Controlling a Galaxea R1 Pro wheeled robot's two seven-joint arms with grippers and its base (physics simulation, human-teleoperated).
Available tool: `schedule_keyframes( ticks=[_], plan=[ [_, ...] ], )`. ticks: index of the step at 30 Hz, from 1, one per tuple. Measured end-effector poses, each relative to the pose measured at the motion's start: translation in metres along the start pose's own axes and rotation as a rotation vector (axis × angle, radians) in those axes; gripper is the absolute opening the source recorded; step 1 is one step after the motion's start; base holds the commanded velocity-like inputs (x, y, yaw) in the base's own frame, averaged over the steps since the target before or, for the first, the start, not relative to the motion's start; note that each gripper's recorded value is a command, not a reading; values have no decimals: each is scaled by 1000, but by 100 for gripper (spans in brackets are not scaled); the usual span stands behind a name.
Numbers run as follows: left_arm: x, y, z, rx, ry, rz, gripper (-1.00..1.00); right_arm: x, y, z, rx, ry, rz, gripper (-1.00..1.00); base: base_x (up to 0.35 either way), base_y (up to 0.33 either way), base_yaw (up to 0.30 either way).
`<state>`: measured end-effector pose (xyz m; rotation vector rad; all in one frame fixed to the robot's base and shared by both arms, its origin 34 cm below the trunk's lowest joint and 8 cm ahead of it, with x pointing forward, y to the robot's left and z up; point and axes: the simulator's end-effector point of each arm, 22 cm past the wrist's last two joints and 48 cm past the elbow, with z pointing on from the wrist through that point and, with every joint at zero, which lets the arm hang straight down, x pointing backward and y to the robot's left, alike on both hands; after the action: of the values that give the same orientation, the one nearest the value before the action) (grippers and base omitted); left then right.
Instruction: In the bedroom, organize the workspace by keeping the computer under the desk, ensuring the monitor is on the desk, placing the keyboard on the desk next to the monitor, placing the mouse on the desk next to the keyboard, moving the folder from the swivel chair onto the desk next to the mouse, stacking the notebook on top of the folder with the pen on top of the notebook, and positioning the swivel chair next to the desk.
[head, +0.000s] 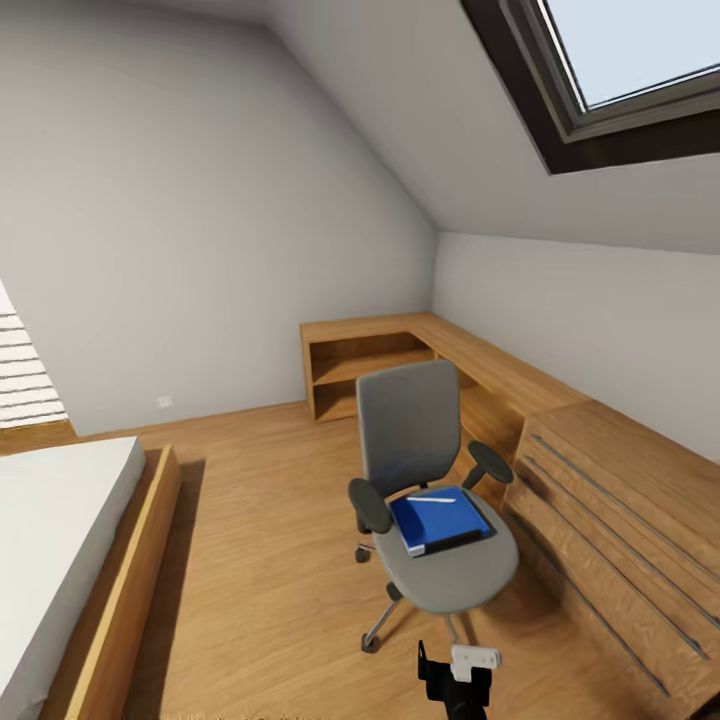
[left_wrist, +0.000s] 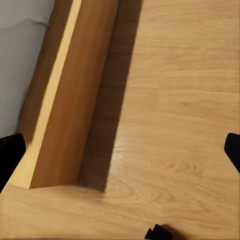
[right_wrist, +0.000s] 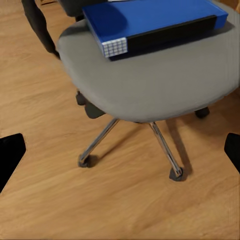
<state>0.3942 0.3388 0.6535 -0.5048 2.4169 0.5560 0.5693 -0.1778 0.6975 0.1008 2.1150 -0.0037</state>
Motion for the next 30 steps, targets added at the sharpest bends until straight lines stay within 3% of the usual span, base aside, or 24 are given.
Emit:
schedule_keyframes(
  ticks=[7,25,26,28,29,30],
  plan=[
    [-1,-1,0,3,-4,-4,100,-2,-5,1,3,-6,-6,100,0,0,152],
    [-10,-4,-2,8,-43,-33,100,-2,-6,1,0,-9,-9,100,0,0,8],
    [-33,-10,-3,27,-84,-57,100,-6,-8,3,6,-18,-7,100,0,0,0],
    [-50,-14,-4,42,-111,-78,100,-10,-11,5,15,-25,-5,100,0,0,0],
    [-76,-19,-8,63,-146,-105,100,-25,-22,11,40,-55,3,100,0,0,0],
    [-105,-24,-13,86,-148,-120,100,-51,-46,21,118,-95,52,100,0,0,0]
  ],
)
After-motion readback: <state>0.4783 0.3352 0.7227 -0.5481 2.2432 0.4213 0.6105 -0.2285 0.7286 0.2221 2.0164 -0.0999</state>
